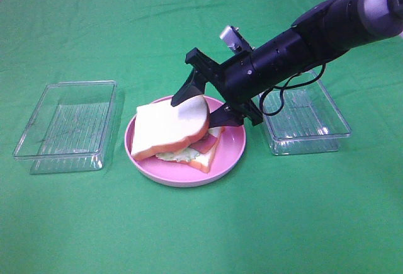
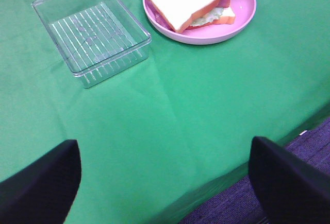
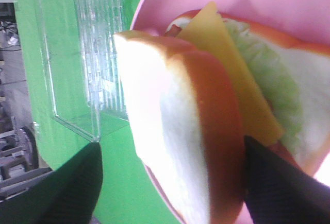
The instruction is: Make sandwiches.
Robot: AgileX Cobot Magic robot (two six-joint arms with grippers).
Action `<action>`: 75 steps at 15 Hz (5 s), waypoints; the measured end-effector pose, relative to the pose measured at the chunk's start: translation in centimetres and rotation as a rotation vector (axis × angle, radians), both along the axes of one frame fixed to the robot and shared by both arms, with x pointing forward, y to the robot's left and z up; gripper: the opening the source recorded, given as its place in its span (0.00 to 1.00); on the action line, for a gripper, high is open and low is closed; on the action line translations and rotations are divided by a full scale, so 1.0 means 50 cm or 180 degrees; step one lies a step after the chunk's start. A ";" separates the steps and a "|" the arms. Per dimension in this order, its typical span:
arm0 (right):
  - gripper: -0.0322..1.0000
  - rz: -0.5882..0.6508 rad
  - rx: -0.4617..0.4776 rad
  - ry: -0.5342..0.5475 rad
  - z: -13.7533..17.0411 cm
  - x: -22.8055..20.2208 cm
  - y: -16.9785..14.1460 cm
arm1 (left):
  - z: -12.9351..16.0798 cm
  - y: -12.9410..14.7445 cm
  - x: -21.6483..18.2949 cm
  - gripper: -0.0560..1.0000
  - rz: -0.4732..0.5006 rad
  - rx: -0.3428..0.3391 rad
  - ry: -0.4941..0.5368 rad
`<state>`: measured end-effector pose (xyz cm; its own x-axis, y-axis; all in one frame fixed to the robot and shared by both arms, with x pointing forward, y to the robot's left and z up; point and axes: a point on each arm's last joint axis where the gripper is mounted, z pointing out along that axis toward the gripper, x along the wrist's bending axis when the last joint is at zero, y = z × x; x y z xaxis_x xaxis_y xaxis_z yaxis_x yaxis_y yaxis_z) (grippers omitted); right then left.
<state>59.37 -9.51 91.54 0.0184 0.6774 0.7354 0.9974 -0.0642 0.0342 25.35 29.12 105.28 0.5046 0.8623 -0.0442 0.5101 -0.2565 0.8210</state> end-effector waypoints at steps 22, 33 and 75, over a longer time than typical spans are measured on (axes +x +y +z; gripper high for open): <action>0.74 0.0766 -0.2180 -0.1479 0.244 -0.557 -0.334 | 0.000 0.000 0.000 0.84 0.0000 0.0000 0.0000; 0.74 0.0388 -0.1831 -0.3049 0.263 -0.709 -0.390 | 0.000 -0.001 0.000 0.84 -0.0054 0.0045 -0.0029; 0.74 -0.0957 -0.2426 -0.2922 0.262 -0.733 -0.390 | 0.002 0.017 -0.037 0.84 0.1605 -0.0027 -0.0449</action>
<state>22.74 -29.00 104.66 -0.0676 0.9974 -0.0239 0.5327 0.0563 0.8444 23.51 29.96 105.36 0.0284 0.9995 -0.0139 0.4527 -0.0005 0.8917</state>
